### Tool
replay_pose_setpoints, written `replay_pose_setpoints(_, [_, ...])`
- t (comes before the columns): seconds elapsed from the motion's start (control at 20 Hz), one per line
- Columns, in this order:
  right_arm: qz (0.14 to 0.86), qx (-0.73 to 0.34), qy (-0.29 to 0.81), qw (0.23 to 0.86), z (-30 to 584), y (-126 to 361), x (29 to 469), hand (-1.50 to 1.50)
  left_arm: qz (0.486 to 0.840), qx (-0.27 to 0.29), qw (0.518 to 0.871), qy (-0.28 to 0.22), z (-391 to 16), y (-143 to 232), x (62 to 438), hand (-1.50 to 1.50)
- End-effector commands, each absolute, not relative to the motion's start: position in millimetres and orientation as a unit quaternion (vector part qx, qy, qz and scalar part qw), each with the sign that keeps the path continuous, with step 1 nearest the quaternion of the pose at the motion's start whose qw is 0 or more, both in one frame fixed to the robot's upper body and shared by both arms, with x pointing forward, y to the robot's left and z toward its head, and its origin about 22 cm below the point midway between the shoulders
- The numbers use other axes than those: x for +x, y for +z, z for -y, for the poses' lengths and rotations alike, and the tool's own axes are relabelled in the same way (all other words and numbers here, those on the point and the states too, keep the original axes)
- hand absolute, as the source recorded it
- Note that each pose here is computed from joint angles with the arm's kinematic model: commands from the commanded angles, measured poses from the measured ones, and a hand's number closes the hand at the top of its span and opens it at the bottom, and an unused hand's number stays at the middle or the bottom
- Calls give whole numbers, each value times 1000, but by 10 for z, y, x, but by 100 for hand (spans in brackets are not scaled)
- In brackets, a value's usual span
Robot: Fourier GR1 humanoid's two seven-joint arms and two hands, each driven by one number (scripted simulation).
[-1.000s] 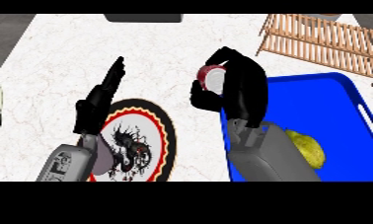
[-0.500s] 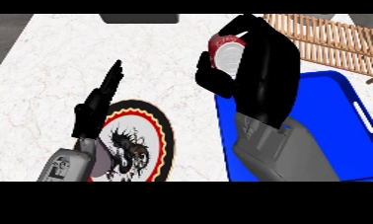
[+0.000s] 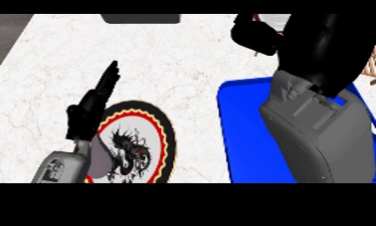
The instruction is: Pick the can from the tray and place it in the tiered shelf
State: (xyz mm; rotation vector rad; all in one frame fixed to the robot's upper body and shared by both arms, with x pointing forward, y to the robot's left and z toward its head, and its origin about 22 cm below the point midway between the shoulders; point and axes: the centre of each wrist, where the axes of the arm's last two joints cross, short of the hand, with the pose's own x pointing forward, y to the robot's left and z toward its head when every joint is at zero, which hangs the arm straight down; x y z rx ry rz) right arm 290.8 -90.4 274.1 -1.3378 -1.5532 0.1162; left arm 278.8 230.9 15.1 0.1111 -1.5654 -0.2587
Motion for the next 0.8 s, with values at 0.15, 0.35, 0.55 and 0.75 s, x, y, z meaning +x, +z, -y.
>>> replay_pose_setpoints(0.15, [590, -595, 7, 546, 1220, 3231, 3002, 150, 705, 50, 698, -116, -2200, 18, 2809, 0])
replay_pose_setpoints(0.35, [587, -613, -10, 529, 1462, 3485, 3060, 150, 710, 51, 692, -119, -2248, 254, 2896, 0])
replay_pose_setpoints(0.55, [580, -630, -28, 515, 1756, 3576, 3205, 150, 710, 49, 692, -116, -2384, 192, 2783, 0])
replay_pose_setpoints(0.75, [573, -643, -12, 507, 1711, 3496, 3411, 150, 705, 49, 698, -116, -2036, 210, 2832, 0])
